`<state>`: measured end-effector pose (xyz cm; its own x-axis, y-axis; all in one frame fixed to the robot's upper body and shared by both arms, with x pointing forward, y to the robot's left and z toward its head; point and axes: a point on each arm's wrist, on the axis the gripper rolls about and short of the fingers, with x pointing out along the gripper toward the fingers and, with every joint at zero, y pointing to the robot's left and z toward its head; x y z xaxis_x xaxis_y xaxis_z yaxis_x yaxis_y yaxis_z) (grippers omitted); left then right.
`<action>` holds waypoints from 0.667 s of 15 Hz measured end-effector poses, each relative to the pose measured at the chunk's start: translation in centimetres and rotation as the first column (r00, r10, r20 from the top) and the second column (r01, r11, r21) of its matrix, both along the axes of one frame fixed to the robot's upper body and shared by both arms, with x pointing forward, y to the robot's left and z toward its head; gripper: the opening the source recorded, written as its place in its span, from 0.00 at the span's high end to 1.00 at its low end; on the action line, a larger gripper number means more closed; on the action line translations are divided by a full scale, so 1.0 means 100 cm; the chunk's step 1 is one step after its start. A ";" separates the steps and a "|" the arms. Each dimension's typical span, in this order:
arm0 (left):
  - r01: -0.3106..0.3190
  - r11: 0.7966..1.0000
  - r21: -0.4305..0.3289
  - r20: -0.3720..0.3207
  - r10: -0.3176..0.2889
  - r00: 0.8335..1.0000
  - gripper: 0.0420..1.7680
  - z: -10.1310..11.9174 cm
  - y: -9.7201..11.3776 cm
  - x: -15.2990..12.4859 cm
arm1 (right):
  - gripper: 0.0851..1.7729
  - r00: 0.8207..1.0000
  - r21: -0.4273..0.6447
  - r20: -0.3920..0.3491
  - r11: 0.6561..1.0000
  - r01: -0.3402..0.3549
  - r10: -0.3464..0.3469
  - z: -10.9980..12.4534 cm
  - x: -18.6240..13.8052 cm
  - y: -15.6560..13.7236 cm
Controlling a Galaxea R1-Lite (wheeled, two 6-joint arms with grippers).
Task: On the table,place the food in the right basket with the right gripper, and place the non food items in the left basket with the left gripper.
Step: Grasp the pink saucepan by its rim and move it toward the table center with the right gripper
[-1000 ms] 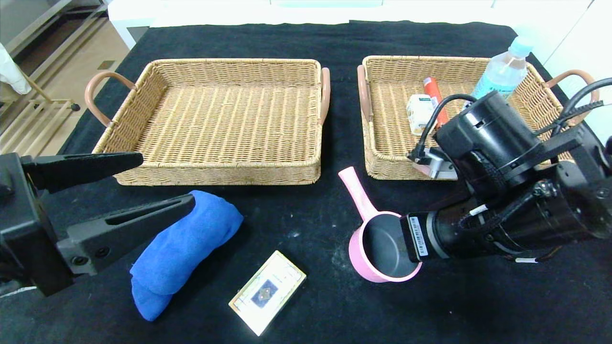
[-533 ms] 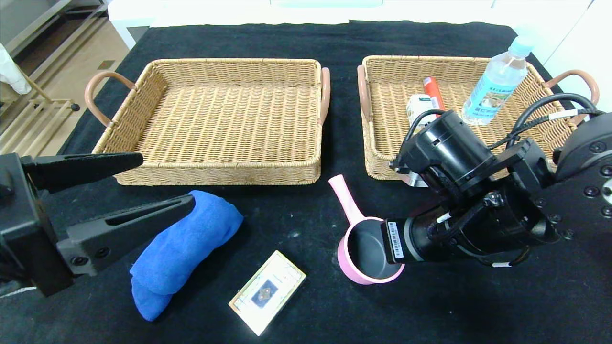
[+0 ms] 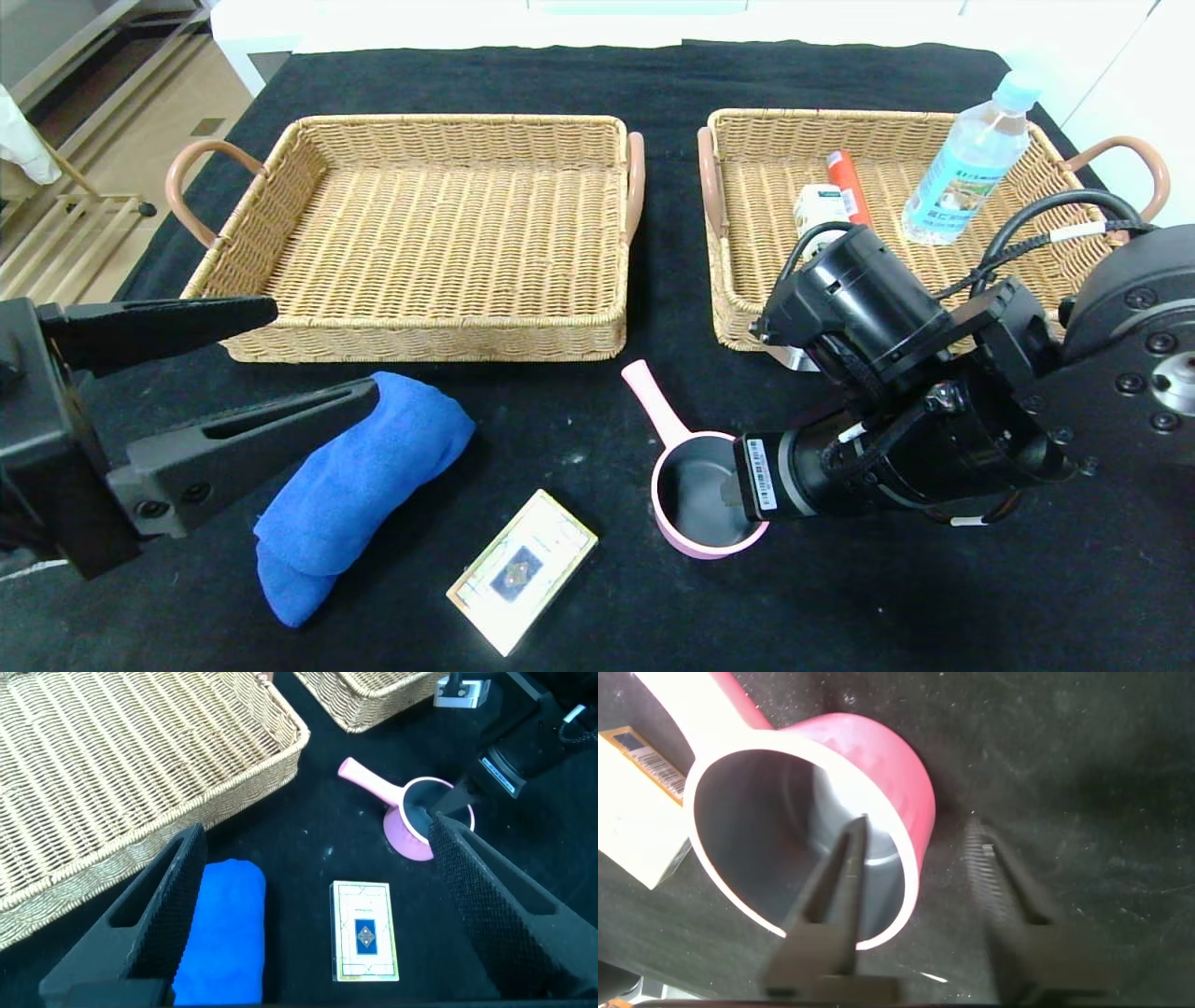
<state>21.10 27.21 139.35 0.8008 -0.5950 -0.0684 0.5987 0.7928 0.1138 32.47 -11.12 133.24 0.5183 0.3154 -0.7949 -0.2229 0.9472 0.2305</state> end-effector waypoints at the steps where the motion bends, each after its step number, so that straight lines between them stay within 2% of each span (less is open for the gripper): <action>1: 0.000 1.000 0.000 0.000 0.000 1.000 0.03 0.000 0.000 0.000 | 0.48 1.000 0.000 0.001 1.000 0.000 0.000 0.000 0.000 0.000; 5: -0.001 1.000 -0.001 0.002 0.001 1.000 0.03 0.000 0.000 0.000 | 0.30 1.000 0.010 0.007 1.000 -0.006 0.006 0.004 -0.003 -0.001; 10: -0.001 1.000 -0.001 0.002 0.001 1.000 0.03 0.000 0.000 0.000 | 0.18 0.996 0.015 0.066 0.998 -0.061 0.060 0.022 -0.014 -0.011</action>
